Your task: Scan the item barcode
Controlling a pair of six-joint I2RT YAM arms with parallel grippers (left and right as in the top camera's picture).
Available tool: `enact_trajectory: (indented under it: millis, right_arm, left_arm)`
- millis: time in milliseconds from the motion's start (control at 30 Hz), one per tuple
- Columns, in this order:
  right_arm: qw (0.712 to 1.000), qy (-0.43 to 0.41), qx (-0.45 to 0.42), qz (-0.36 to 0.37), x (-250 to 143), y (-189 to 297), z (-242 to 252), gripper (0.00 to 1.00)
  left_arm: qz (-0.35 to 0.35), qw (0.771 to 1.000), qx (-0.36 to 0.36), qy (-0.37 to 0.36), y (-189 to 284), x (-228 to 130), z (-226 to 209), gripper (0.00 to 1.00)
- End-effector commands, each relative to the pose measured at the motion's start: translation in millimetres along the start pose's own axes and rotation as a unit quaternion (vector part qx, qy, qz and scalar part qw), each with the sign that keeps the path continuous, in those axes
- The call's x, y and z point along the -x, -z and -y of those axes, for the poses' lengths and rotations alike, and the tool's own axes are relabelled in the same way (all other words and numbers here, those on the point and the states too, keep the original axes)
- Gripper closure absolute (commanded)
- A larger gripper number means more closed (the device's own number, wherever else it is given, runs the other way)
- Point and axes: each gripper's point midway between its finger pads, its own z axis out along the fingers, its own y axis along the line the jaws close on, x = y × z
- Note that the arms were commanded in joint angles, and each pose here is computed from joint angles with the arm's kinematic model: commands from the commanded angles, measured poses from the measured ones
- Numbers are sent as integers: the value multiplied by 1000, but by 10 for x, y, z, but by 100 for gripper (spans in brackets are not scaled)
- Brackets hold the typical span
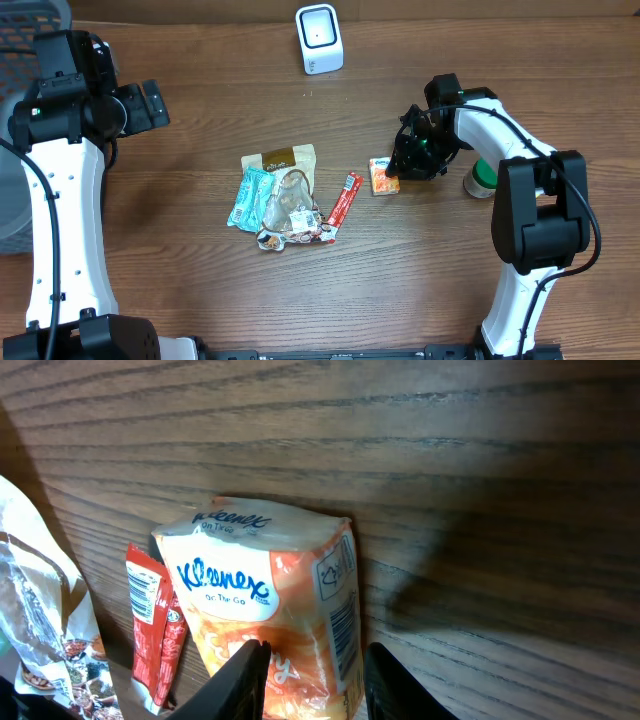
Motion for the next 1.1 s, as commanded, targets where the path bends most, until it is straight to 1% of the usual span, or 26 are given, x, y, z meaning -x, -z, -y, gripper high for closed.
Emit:
enact_trajectory:
  millis: [0,200,533,800,833,900,933,1067]
  right_arm:
    - [1000,6,6,0,-6,6,29,67]
    - [1000,-3,8,5,16,42,94,66]
    - [1000,-6,14,-3,-24,33,72,67]
    - [1000,-6,13,-10,-146,-180,164,68]
    - [1000,-5,13,-9,-150,-206,178,73]
    - [1000,-3,14,-4,-140,-230,190,92]
    - [1000,-2,14,-2,-128,-225,188,96]
    - [1000,-2,15,10,-2,-58,140,96]
  left_arm:
    - [2,1000,-6,4,-1,26,45,0]
    - [2,1000,-6,4,-1,26,45,0]
    - [2,1000,-6,4,-1,26,45,0]
    - [2,1000,-6,4,-1,26,45,0]
    - [2,1000,-6,4,-1,26,45,0]
    - [2,1000,-6,4,-1,26,45,0]
    - [2,1000,-6,4,-1,26,45,0]
    - [2,1000,-6,4,-1,26,45,0]
